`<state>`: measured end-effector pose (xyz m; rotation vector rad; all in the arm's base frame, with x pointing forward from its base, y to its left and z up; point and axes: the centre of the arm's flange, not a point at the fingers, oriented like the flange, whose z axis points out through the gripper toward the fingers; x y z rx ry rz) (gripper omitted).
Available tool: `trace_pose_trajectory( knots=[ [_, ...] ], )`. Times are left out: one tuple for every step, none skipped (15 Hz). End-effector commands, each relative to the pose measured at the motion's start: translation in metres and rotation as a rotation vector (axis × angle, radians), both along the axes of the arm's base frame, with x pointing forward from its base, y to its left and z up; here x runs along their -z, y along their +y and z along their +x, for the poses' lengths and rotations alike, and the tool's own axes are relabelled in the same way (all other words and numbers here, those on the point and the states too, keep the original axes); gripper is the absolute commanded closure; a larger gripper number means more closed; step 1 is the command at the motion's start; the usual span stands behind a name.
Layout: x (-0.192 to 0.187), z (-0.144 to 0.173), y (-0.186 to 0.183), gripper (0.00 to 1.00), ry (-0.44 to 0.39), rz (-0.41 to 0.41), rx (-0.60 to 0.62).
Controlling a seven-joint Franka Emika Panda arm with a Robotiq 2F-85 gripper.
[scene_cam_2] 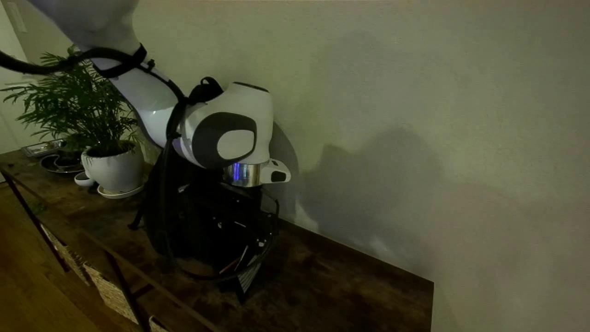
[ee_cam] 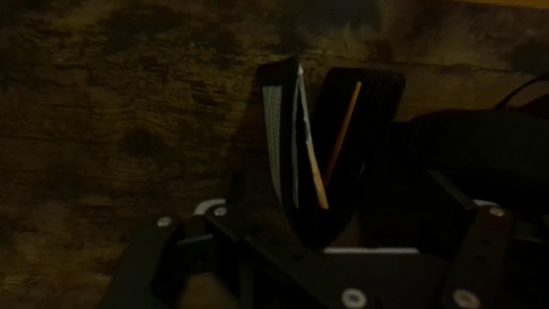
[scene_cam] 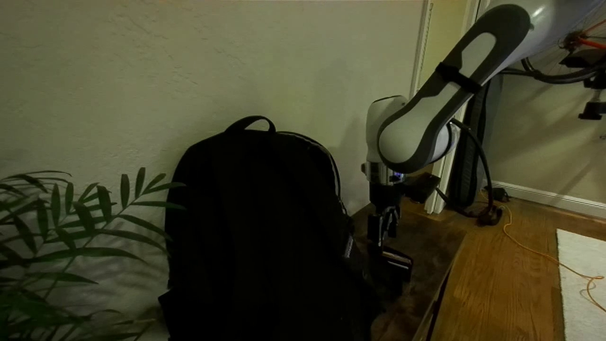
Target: Pick up the wallet and place it in the backpack
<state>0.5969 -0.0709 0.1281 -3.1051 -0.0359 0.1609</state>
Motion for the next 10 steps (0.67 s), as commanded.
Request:
trace_pose_trajectory(
  knots=[
    [-0.005, -0.035, 0.021, 0.0, -0.039, -0.067, 0.061],
    [-0.003, -0.038, 0.025, 0.0, -0.053, -0.079, 0.072],
    [0.0, -0.042, 0.027, 0.0, -0.088, -0.108, 0.085],
    [0.001, -0.045, 0.028, 0.0, -0.11, -0.126, 0.089],
    [0.004, -0.048, 0.028, 0.0, -0.141, -0.15, 0.093],
    [0.005, -0.05, 0.028, 0.0, -0.165, -0.171, 0.094],
    [0.007, -0.052, 0.027, 0.0, -0.188, -0.19, 0.092],
    [0.007, -0.055, 0.026, 0.0, -0.206, -0.204, 0.092],
    [0.009, -0.055, 0.024, 0.0, -0.213, -0.212, 0.095],
    [0.01, -0.057, 0.023, 0.0, -0.221, -0.221, 0.105]
  ],
)
